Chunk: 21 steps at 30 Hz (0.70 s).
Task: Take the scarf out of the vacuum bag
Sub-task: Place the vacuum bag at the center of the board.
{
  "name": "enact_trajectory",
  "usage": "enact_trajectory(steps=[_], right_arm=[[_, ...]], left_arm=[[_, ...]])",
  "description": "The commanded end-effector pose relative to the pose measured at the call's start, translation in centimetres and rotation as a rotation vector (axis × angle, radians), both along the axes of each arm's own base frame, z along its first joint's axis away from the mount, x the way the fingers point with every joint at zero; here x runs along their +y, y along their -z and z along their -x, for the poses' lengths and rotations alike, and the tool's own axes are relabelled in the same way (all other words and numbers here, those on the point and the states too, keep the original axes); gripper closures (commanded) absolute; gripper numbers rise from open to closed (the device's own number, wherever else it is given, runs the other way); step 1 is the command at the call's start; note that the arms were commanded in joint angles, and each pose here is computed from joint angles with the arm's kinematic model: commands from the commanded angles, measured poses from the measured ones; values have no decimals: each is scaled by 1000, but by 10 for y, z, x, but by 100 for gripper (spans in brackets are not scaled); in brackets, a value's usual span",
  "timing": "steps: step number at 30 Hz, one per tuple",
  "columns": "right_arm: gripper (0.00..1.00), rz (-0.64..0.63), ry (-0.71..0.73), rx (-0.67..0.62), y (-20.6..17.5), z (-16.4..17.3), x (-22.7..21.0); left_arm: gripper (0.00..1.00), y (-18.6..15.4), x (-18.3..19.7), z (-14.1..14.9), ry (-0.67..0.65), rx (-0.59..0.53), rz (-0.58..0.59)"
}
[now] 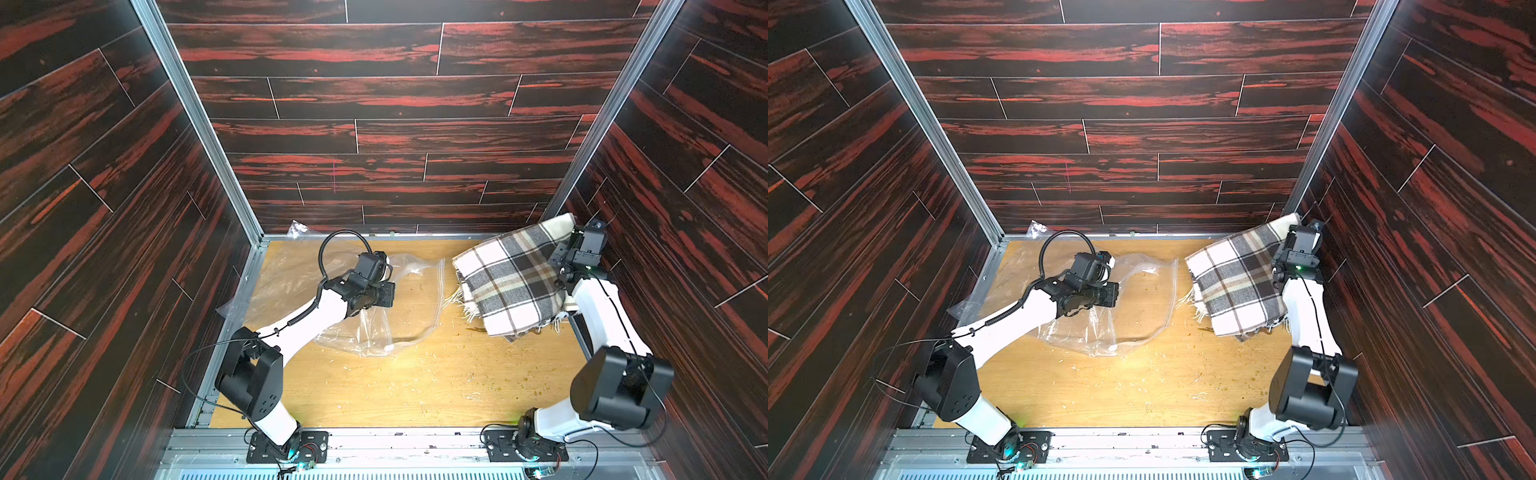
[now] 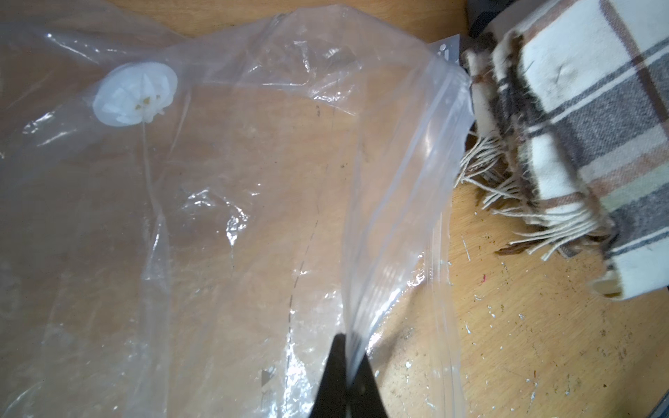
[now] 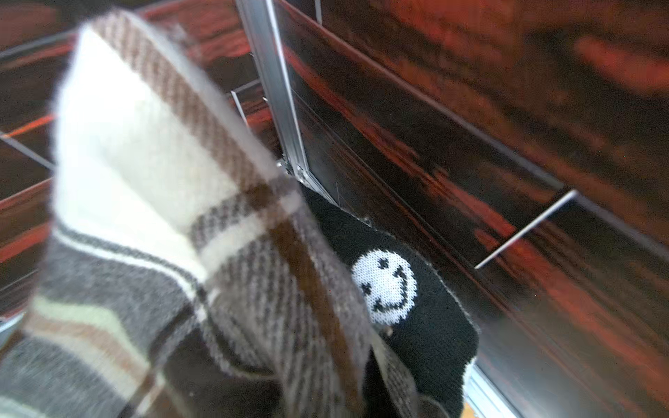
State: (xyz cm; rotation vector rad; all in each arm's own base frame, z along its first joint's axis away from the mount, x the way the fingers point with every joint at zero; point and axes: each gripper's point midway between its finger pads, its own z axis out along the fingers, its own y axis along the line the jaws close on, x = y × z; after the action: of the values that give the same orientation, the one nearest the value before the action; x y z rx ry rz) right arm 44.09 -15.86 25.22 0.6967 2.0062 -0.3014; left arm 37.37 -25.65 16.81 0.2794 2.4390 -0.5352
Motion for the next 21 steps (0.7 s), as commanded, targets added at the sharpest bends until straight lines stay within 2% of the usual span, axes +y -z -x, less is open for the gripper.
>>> enact_trajectory(steps=[1,9,12,13,15,17,19,21], right_arm=[[99,-53,71,-87,2,-6,-19],[98,-104,124,-38,40,-15,-38],[91,-118,134,-26,49,-20,-42],[81,-123,132,-21,51,-22,-43],[52,-130,134,-19,53,-26,-44],[34,-134,124,-28,51,-31,-43],[19,-139,103,-49,43,-37,-41],[12,-147,60,-74,33,-44,-34]], left_arm=[[100,-14,9,10,-14,-23,2],[100,-13,21,23,-22,-25,-17],[100,-11,23,27,-18,-21,-15],[100,-11,24,28,-19,-22,-14],[100,-9,25,30,-22,-21,-13],[100,-8,26,32,-24,-20,-12],[100,-8,27,32,-25,-20,-10],[100,-5,27,33,-23,-17,-11]])
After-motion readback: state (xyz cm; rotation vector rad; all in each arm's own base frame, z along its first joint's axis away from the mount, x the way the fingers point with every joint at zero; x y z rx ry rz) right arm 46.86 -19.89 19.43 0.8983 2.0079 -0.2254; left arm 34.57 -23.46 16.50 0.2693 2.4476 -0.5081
